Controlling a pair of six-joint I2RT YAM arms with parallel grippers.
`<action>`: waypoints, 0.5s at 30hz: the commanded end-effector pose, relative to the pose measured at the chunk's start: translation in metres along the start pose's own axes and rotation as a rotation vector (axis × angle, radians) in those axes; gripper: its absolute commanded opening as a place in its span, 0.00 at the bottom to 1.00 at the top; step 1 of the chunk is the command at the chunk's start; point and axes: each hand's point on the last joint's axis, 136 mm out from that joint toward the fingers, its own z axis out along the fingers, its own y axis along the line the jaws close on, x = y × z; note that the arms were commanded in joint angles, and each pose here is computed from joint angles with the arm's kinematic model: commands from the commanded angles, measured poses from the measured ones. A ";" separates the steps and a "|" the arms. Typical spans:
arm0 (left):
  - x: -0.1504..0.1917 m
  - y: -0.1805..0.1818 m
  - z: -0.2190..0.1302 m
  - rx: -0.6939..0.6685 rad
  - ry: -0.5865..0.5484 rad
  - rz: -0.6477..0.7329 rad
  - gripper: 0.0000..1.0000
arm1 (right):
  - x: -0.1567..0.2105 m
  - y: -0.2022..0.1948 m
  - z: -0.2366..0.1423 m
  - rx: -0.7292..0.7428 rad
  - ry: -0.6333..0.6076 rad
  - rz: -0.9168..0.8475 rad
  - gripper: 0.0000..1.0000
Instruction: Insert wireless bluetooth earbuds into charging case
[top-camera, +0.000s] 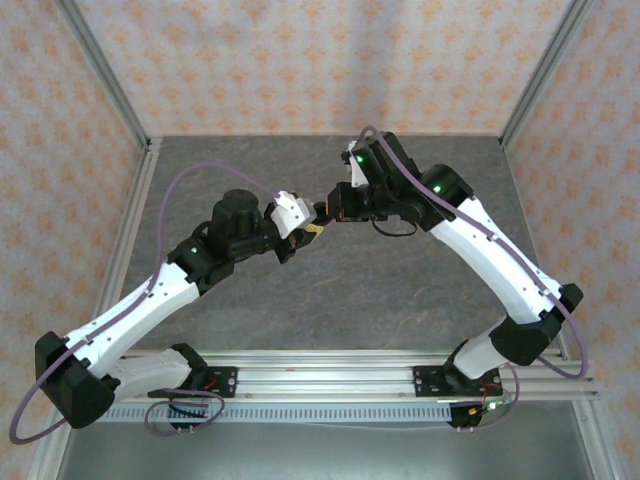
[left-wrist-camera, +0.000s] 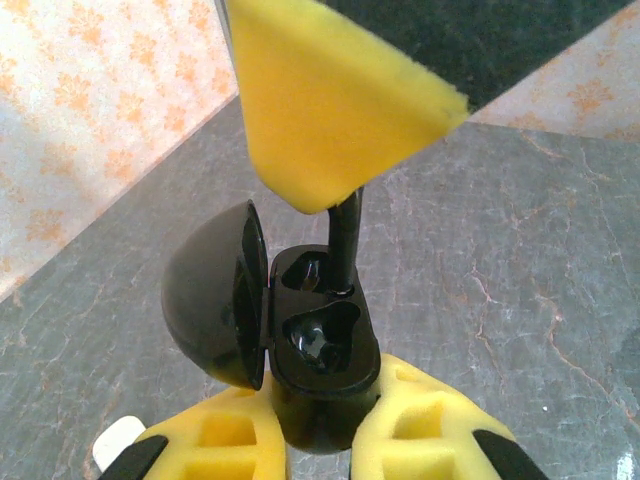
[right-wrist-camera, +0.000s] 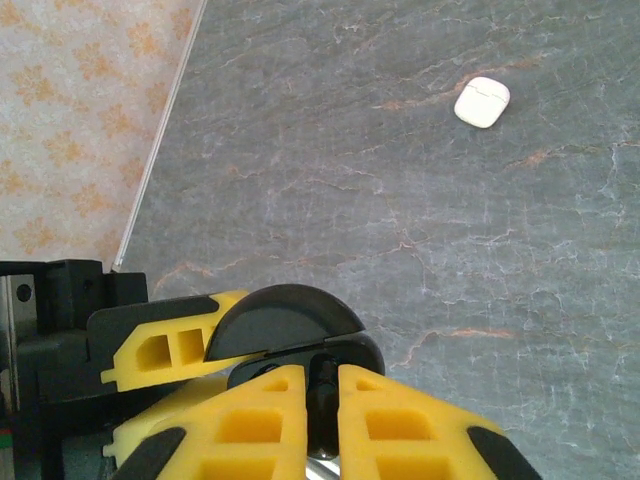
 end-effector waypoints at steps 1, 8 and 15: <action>-0.016 -0.004 -0.006 0.011 -0.062 0.034 0.00 | 0.001 -0.002 -0.008 0.004 0.004 -0.017 0.12; -0.018 -0.004 -0.005 0.015 -0.068 0.029 0.00 | 0.007 -0.001 -0.001 -0.016 0.046 0.001 0.12; -0.019 -0.005 -0.004 0.019 -0.069 0.027 0.00 | 0.012 -0.005 0.010 -0.014 0.091 0.038 0.12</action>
